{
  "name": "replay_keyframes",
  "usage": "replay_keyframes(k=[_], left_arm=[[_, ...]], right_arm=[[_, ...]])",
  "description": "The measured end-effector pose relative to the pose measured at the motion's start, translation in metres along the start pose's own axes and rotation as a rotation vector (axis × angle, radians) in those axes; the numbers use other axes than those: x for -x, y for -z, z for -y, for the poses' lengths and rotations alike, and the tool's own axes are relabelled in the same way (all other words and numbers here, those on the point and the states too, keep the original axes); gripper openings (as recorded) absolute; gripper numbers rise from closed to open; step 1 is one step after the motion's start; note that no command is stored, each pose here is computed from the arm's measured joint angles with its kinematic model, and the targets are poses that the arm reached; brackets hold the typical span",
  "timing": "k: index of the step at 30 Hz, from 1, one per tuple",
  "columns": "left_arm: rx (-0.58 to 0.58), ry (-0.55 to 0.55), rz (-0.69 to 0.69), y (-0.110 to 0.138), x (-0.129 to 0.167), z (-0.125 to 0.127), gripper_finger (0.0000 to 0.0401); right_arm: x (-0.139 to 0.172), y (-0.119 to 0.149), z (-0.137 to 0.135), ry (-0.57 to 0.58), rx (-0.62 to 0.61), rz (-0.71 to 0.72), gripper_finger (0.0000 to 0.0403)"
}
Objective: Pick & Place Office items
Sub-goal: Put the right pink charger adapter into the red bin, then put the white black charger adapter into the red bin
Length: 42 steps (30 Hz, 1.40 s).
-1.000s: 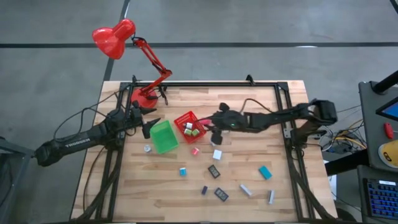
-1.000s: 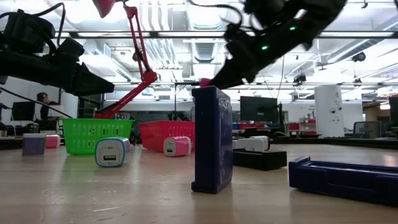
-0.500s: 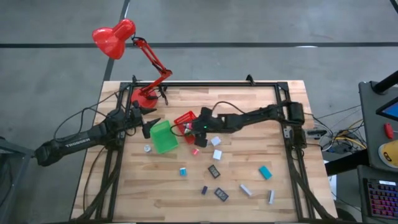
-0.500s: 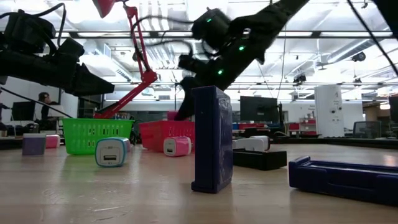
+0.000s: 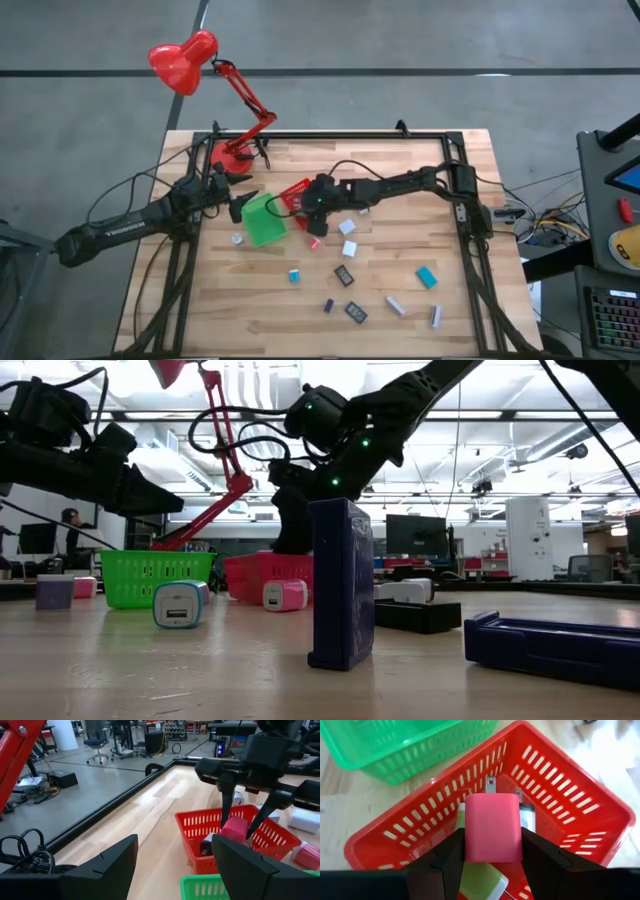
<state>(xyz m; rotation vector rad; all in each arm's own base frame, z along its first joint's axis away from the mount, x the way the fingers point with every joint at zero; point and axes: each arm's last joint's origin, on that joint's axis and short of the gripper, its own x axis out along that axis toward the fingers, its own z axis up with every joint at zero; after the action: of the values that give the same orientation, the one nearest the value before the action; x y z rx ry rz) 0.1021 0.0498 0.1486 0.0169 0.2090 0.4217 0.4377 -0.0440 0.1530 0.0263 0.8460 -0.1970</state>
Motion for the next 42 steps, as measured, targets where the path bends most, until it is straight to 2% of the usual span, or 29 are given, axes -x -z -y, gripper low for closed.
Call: replay_keyframes(k=[8,21,28,35,42], left_arm=[[0.000,0.000,-0.003,0.000,0.000,0.000,0.0257],[0.000,0.000,-0.005,0.000,0.000,0.000,0.0257],[0.000,0.000,-0.005,0.000,0.000,0.000,0.0257],[0.000,0.000,-0.005,0.000,0.000,0.000,0.0257],[0.000,0.001,-0.012,0.001,0.000,0.000,0.0257]], right_arm=[[0.000,0.002,0.002,0.000,-0.001,-0.014,0.0194],[-0.001,0.002,0.004,0.008,0.000,-0.012,0.0265],[0.001,0.000,0.004,0.008,0.029,-0.003,0.0267],[0.036,-0.022,0.005,0.014,0.066,0.100,0.0259],[0.081,-0.032,0.001,0.065,0.130,0.102,0.0258]])
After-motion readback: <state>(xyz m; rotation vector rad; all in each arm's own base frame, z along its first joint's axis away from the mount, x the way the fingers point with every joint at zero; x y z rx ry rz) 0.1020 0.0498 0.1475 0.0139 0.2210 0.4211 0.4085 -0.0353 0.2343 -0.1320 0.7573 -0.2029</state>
